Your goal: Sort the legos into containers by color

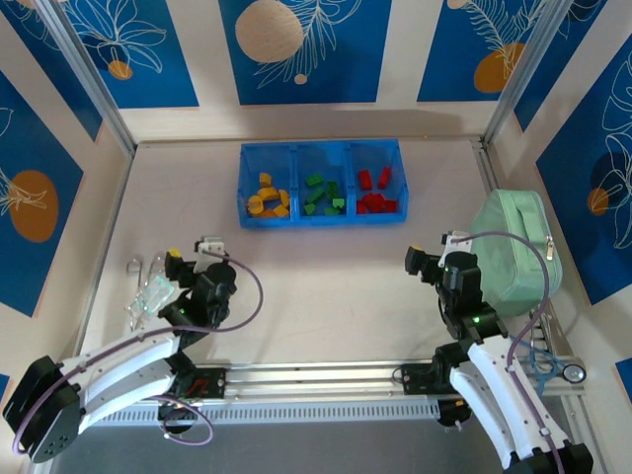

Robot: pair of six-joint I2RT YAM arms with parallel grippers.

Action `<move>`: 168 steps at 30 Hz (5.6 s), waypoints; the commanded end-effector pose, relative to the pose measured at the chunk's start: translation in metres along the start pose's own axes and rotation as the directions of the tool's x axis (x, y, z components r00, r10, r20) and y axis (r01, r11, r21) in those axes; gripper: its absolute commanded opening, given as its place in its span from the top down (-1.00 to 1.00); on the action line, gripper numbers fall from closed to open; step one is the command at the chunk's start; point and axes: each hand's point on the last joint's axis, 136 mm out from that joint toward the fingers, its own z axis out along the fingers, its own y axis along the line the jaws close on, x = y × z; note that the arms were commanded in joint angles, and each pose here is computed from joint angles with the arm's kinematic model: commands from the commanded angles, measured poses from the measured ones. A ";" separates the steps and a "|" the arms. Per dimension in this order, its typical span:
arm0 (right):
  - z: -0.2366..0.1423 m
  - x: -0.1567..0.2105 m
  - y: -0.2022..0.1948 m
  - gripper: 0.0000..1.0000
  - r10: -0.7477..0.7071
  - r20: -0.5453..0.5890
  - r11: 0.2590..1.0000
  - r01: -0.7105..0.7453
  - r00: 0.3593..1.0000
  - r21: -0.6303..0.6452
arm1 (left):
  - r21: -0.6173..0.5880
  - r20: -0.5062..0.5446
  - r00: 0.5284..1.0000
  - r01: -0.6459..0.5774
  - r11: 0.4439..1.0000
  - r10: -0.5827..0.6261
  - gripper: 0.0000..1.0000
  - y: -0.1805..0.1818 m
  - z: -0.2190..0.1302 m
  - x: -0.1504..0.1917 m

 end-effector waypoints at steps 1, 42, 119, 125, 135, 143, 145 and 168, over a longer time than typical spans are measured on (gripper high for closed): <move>0.001 0.007 -0.012 -0.99 -0.002 -0.002 0.998 0.002 1.000 0.067 | -0.042 0.006 1.000 0.031 0.999 -0.031 -0.71 0.007 -0.001 0.016; 0.044 0.004 -0.046 -0.99 0.010 0.077 0.975 -0.026 0.997 0.219 | -0.047 -0.026 0.979 0.199 0.979 -0.200 -0.89 0.005 0.066 0.020; 0.149 -0.016 0.002 -0.98 -0.035 0.114 0.998 0.041 0.993 -0.051 | 0.351 -0.092 0.952 0.304 0.886 -0.291 -0.99 -0.054 0.140 0.028; 0.147 -0.016 0.000 -0.98 -0.033 0.122 0.999 0.037 0.992 -0.037 | 0.356 -0.069 0.953 0.301 0.885 -0.296 -0.99 -0.054 0.138 0.026; 0.149 -0.016 0.003 -0.98 -0.047 0.115 0.998 0.051 0.992 -0.041 | 0.334 -0.074 0.951 0.306 0.892 -0.299 -0.99 -0.051 0.141 0.027; 0.148 -0.017 0.005 -0.98 -0.053 0.123 0.997 0.059 0.991 -0.046 | 0.342 -0.062 0.953 0.299 0.891 -0.296 -0.99 -0.052 0.139 0.025; 0.148 -0.016 0.005 -0.98 -0.052 0.120 0.997 0.058 0.991 -0.046 | 0.351 -0.062 0.954 0.295 0.889 -0.292 -0.99 -0.054 0.138 0.024; 0.148 -0.017 0.004 -0.98 -0.052 0.120 0.997 0.058 0.991 -0.045 | 0.434 -0.060 0.964 0.260 0.863 -0.260 -0.99 -0.068 0.135 0.019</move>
